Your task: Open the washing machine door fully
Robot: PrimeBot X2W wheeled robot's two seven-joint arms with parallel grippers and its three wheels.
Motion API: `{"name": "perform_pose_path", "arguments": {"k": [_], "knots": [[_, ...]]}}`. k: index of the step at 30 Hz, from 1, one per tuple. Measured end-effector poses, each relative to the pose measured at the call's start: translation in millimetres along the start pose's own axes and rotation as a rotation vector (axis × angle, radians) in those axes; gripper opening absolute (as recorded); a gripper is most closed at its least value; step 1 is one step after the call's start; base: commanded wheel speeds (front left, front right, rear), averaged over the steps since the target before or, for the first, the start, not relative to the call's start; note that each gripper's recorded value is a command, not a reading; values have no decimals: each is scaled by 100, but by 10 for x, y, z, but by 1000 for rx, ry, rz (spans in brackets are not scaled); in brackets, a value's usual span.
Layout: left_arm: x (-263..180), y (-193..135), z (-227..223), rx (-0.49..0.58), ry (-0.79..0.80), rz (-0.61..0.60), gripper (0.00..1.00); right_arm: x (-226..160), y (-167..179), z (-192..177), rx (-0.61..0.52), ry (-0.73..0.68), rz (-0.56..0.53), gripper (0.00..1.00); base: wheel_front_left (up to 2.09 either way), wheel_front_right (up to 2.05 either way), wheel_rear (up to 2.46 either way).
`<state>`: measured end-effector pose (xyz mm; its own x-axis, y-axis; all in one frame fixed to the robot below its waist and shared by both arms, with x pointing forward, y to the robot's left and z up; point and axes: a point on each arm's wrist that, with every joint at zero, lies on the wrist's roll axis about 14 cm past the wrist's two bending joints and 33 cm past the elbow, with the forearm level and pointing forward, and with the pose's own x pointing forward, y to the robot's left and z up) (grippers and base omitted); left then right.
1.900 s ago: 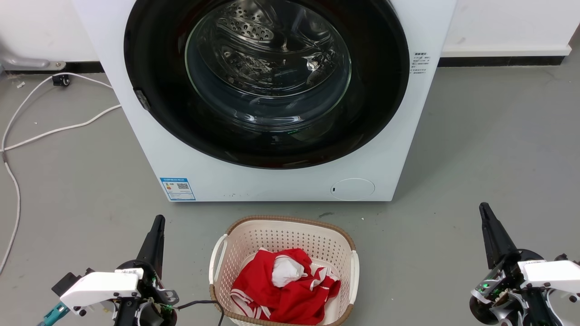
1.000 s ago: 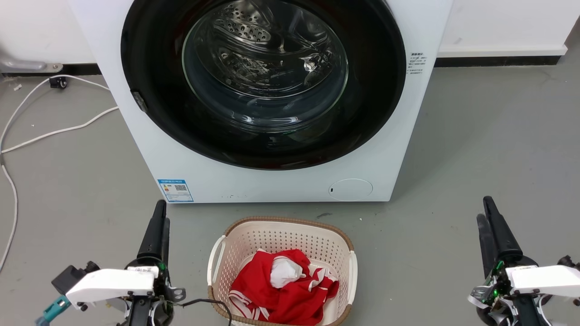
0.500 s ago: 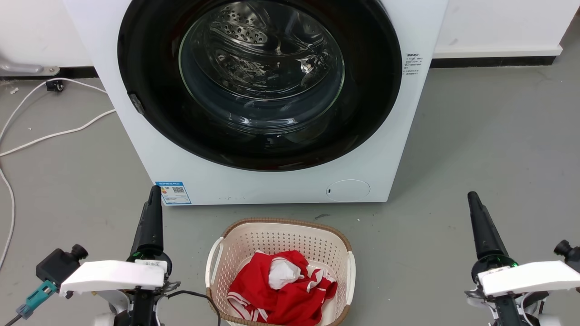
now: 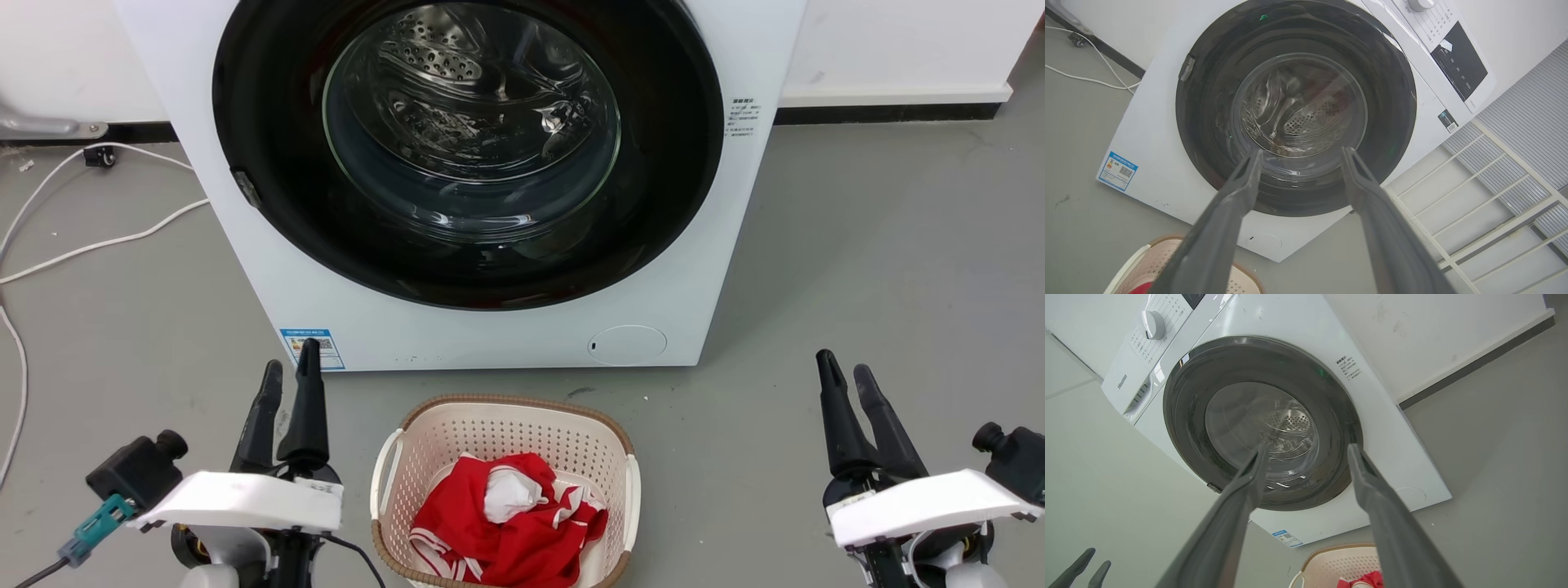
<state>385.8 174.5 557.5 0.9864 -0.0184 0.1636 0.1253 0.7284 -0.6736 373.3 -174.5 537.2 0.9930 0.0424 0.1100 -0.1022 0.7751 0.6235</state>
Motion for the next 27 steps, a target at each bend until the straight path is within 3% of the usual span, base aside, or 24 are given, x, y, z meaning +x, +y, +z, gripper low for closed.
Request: {"name": "perform_pose_path", "arguments": {"k": [27], "knots": [[-85,-151,-59,397,-8,-58,100,-58,103,-98,-369,59,51,100,0,0,0]]}}
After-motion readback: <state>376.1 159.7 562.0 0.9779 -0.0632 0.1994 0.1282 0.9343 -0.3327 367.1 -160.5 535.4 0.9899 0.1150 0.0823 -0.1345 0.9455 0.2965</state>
